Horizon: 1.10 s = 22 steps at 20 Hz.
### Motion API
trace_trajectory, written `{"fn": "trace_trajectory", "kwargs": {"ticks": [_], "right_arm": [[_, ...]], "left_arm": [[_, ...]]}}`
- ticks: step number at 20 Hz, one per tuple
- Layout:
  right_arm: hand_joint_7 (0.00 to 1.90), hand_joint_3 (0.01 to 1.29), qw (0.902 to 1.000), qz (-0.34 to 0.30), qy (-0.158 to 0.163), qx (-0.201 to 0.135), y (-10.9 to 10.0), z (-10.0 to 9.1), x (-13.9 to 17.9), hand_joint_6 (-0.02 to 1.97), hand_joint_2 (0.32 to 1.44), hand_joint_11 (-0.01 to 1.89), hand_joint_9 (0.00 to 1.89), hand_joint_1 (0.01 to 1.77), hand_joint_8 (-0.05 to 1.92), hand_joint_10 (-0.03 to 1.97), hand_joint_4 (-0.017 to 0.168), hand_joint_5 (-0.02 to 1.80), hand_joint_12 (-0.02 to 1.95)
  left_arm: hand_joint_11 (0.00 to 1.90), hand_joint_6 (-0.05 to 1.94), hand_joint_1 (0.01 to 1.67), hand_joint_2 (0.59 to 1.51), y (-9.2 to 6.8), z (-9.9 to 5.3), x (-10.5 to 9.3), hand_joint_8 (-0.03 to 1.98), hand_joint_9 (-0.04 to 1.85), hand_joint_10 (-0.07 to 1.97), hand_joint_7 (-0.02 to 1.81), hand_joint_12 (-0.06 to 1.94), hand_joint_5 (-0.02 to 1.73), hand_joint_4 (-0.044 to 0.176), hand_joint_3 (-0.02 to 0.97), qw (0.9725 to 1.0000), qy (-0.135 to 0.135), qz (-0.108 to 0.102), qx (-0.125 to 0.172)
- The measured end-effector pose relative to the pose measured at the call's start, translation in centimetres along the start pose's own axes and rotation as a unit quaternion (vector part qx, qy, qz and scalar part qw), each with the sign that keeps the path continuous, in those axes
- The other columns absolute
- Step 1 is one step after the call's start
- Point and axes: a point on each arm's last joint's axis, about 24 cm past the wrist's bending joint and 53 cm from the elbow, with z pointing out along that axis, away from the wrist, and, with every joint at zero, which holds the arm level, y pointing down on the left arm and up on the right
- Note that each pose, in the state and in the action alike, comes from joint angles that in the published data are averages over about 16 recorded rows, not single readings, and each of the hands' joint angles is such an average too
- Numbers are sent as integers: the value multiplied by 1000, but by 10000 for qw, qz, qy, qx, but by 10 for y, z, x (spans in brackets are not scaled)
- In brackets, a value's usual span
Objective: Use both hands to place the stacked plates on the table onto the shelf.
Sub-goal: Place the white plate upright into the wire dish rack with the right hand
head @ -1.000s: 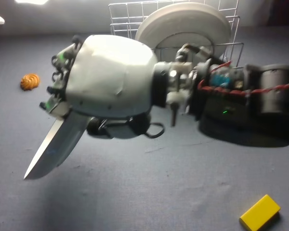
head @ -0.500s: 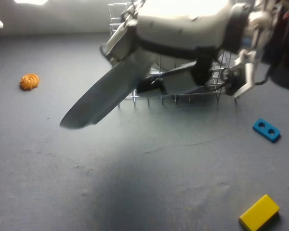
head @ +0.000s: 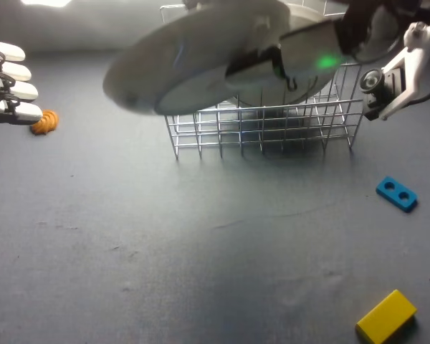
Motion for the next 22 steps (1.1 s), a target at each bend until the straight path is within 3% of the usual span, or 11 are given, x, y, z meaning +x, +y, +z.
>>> {"fn": "trace_trajectory", "kwargs": {"ticks": [5, 10, 22], "right_arm": [[1005, 10, 9993, 327, -155, 127, -9, -2, -18, 1071, 1011, 684, 984, 1189, 973, 615, 18, 900, 1417], [998, 10, 9985, 424, -210, 276, -22, -2, -25, 1071, 1012, 684, 983, 1190, 988, 616, 16, 892, 1420], [992, 11, 9959, 579, -222, 664, -48, -1, -24, 1069, 1017, 683, 983, 1191, 992, 607, 13, 893, 1420]], "left_arm": [[67, 14, 16, 1130, -34, 0, 5, 4, 136, 7, 180, 36, 221, 3, 5, 9977, 119, 133, 649], [61, 13, 19, 1131, -57, -1, 6, 5, 135, 7, 174, 38, 218, 3, 5, 9938, 139, 200, 1081], [48, 15, 22, 1131, -102, -9, 4, 4, 120, 7, 154, 52, 199, 3, 5, 9811, 42, 267, 1918]]}}
